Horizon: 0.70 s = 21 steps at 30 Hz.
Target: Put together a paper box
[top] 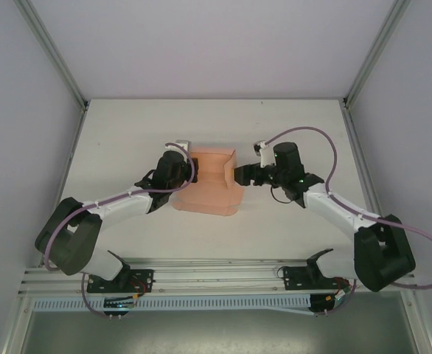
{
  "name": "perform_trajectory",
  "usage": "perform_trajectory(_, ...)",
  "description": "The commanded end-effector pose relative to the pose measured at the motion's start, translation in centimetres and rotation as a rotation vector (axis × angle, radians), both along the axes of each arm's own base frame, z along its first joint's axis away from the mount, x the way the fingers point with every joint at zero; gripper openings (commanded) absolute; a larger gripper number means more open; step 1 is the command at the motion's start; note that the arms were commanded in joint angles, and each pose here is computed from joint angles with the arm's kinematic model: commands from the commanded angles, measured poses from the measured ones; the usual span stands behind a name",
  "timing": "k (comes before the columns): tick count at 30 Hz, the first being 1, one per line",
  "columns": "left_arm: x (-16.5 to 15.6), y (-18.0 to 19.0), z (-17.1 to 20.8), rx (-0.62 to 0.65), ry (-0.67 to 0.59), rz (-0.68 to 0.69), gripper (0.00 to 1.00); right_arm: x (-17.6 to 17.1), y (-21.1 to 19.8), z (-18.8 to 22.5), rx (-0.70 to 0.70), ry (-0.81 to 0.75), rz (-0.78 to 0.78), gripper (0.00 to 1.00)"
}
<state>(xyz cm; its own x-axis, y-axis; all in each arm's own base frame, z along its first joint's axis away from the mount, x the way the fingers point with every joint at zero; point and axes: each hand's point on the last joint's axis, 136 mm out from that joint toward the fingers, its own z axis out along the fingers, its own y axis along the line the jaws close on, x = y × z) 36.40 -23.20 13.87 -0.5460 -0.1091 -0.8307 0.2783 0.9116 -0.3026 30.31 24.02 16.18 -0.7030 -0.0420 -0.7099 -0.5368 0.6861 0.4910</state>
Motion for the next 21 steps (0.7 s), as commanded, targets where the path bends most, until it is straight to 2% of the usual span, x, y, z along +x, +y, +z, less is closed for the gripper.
perform_trajectory(1,0.3,-0.9,1.4,-0.04,-0.022,-0.013,0.0,0.9,1.2,0.9,-0.01,-0.039,0.013,0.76)
perform_trajectory(7,0.6,0.3,0.6,0.005,-0.007,0.046,0.0,0.3,2.2,1.4,-0.01,-0.048,0.056,0.73)
perform_trajectory(14,0.6,0.1,0.5,0.005,0.002,0.042,0.0,-0.8,3.3,1.6,-0.012,-0.062,0.124,0.76)
perform_trajectory(21,0.2,-0.7,1.1,-0.01,-0.016,-0.017,0.0,2.0,2.1,0.1,-0.123,-0.073,0.005,0.76)
